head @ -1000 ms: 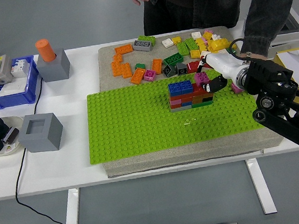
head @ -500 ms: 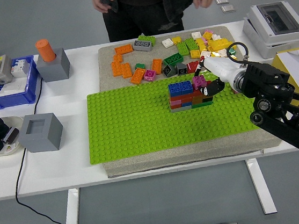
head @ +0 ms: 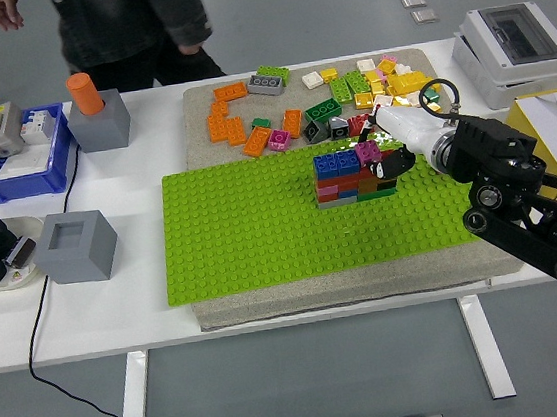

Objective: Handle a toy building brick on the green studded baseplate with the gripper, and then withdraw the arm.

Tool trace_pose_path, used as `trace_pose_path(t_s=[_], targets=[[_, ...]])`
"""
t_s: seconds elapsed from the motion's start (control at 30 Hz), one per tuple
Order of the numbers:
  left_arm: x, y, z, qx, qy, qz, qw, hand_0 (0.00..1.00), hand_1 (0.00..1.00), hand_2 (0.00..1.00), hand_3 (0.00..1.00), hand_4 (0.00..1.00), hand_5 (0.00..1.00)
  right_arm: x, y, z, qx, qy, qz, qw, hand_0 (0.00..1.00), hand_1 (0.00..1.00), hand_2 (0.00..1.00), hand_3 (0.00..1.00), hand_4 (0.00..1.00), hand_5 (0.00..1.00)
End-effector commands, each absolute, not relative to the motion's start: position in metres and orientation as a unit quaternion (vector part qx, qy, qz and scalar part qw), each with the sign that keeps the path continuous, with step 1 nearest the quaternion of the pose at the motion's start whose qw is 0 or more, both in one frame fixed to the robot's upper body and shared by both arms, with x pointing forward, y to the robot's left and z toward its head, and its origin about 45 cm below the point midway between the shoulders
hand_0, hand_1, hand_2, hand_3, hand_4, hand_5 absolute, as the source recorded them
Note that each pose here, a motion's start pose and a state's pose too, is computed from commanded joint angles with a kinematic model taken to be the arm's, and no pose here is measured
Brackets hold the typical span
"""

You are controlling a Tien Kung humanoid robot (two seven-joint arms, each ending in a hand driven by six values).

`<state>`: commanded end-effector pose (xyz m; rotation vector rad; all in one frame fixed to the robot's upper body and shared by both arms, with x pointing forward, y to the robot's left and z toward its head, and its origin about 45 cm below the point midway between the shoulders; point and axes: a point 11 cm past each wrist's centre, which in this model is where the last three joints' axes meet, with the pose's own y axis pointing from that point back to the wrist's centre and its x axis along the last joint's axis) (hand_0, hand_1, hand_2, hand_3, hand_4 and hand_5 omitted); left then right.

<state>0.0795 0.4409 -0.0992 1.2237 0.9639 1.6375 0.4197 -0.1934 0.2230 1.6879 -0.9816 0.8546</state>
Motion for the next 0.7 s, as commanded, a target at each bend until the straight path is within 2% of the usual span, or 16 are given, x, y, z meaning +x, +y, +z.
trace_pose_path(t_s=[0.7], targets=[[0.0786,0.4403,-0.0996,0.49,0.386,0.655,0.427,0.629,0.587,0.55,0.578,0.617,0.219,0.4164,-0.1905,0.2185,0.696,-0.396,0.35,0.486,0.905,0.864,0.883,0.546,0.609,0.128]])
